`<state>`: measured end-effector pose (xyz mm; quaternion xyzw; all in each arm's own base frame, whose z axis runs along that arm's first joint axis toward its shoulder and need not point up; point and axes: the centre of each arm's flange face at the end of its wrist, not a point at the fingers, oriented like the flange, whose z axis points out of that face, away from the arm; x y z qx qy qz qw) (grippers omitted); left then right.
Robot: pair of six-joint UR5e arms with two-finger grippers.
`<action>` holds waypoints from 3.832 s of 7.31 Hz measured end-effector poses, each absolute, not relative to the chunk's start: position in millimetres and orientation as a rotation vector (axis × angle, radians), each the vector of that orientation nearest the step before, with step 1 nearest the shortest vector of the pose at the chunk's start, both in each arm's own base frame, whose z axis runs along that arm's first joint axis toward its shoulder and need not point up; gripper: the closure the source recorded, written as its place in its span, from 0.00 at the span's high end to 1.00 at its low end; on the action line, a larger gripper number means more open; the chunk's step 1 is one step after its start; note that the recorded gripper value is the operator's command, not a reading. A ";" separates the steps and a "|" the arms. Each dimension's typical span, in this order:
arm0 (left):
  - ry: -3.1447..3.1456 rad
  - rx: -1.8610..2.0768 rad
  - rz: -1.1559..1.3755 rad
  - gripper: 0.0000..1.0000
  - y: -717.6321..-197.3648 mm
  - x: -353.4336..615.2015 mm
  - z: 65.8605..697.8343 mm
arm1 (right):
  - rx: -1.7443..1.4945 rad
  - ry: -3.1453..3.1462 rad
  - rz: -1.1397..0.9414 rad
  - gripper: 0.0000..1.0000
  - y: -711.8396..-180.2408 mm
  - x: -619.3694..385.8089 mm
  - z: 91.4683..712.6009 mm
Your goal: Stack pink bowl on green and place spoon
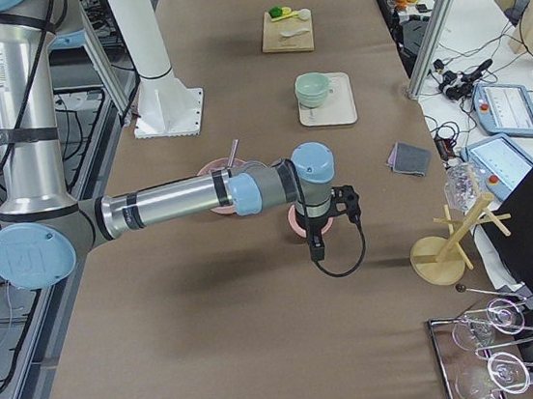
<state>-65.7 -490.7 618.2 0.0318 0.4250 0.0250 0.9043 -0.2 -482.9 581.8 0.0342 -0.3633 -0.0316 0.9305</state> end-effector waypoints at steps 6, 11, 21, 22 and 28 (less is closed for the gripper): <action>0.875 0.075 0.052 0.98 -460.4 -64.8 617.0 | 0.058 -0.750 -0.049 1.00 -472.4 3.9 588.0; 0.885 0.082 0.052 0.98 -453.4 -63.5 611.2 | 0.057 -0.751 -0.039 1.00 -473.7 2.7 585.7; 0.885 0.057 0.055 0.98 -455.6 -57.7 620.4 | 0.070 -0.846 -0.069 0.92 -526.8 -126.9 608.2; 0.886 0.054 0.046 0.98 -460.1 -57.4 619.5 | 0.055 -0.847 -0.058 0.88 -528.8 -140.9 612.8; 0.890 0.017 0.006 0.98 -481.2 -31.7 602.4 | 0.006 -0.840 -0.056 0.00 -531.1 -162.9 631.8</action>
